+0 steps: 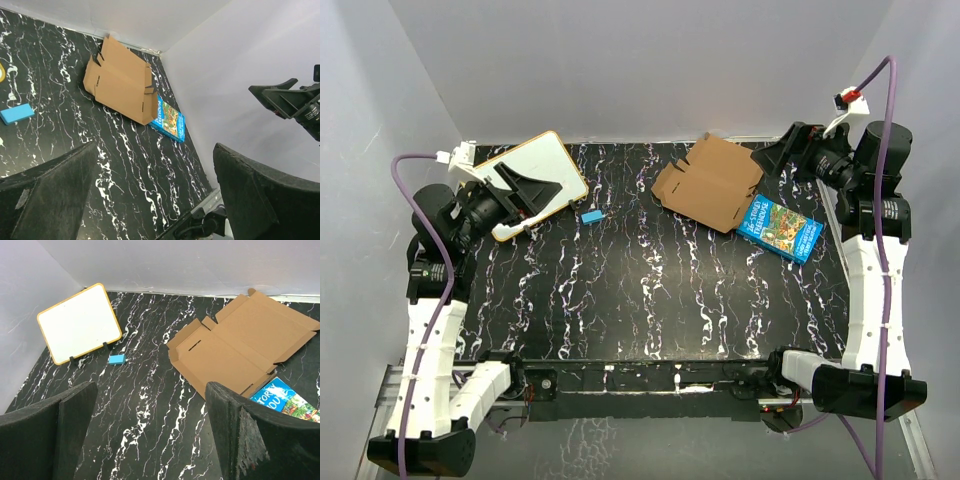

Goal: Fold the paper box

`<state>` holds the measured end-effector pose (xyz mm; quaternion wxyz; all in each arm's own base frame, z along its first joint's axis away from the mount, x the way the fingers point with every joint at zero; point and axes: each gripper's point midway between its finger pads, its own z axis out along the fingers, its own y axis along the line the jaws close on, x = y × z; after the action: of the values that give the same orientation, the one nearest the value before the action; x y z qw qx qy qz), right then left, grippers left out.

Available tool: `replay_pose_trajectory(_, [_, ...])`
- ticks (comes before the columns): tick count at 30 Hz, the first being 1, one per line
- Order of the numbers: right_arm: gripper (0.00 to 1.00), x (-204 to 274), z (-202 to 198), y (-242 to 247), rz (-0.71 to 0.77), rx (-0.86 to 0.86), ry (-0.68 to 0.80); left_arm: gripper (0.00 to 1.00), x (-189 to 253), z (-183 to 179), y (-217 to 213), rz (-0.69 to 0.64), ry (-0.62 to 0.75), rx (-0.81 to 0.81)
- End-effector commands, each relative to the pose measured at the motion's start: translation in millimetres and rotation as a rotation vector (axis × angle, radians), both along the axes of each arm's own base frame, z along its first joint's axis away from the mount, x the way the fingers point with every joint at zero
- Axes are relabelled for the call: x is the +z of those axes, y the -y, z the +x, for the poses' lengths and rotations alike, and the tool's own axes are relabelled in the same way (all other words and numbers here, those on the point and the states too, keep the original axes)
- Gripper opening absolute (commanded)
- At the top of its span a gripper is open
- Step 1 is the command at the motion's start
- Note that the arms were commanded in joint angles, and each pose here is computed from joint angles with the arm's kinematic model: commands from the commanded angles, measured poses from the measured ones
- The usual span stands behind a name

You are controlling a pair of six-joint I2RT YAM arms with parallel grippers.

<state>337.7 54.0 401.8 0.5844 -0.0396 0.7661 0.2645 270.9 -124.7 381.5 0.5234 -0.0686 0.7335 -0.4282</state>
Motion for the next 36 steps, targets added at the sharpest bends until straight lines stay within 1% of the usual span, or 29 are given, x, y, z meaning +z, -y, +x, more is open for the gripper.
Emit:
replay_pose_trajectory(1, [0.99, 15, -8, -4, -0.007, 0.021, 0.06, 0.97, 9, -9, 8, -0.046, 0.046, -0.048])
replay_pose_trajectory(4, [0.99, 12, -10, -6, -0.017, 0.041, 0.063, 0.97, 5, -8, 10, -0.063, 0.036, -0.057])
replay_pose_trajectory(6, [0.98, 7, -13, -12, -0.036, 0.097, 0.079, 0.97, 3, -9, 12, -0.078, 0.03, -0.07])
replay_pose_trajectory(9, [0.98, -7, -26, -33, -0.094, 0.297, 0.143, 0.97, -6, -8, 16, -0.111, 0.005, -0.09])
replay_pose_trajectory(10, [0.98, -13, -29, -36, -0.092, 0.332, 0.143, 0.97, -9, -8, 17, -0.125, -0.006, -0.099])
replay_pose_trajectory(16, [0.98, -54, -29, -39, -0.086, 0.383, 0.079, 0.97, -29, -11, 22, -0.19, -0.053, -0.12])
replay_pose_trajectory(20, [0.98, -87, -28, -44, -0.045, 0.441, 0.017, 0.97, -43, -14, 23, -0.238, -0.073, -0.124])
replay_pose_trajectory(25, [0.98, -128, -15, -38, -0.031, 0.413, -0.081, 0.97, -59, -13, 25, -0.273, -0.101, -0.129])
replay_pose_trajectory(28, [0.98, -146, -6, -29, -0.061, 0.38, -0.121, 0.97, -67, -13, 25, -0.287, -0.117, -0.127])
replay_pose_trajectory(31, [0.98, -157, 3, -17, -0.08, 0.336, -0.152, 0.97, -71, -14, 25, -0.296, -0.122, -0.126])
replay_pose_trajectory(36, [0.98, -165, 13, 6, -0.059, 0.258, -0.19, 0.97, -74, -16, 24, -0.297, -0.12, -0.12])
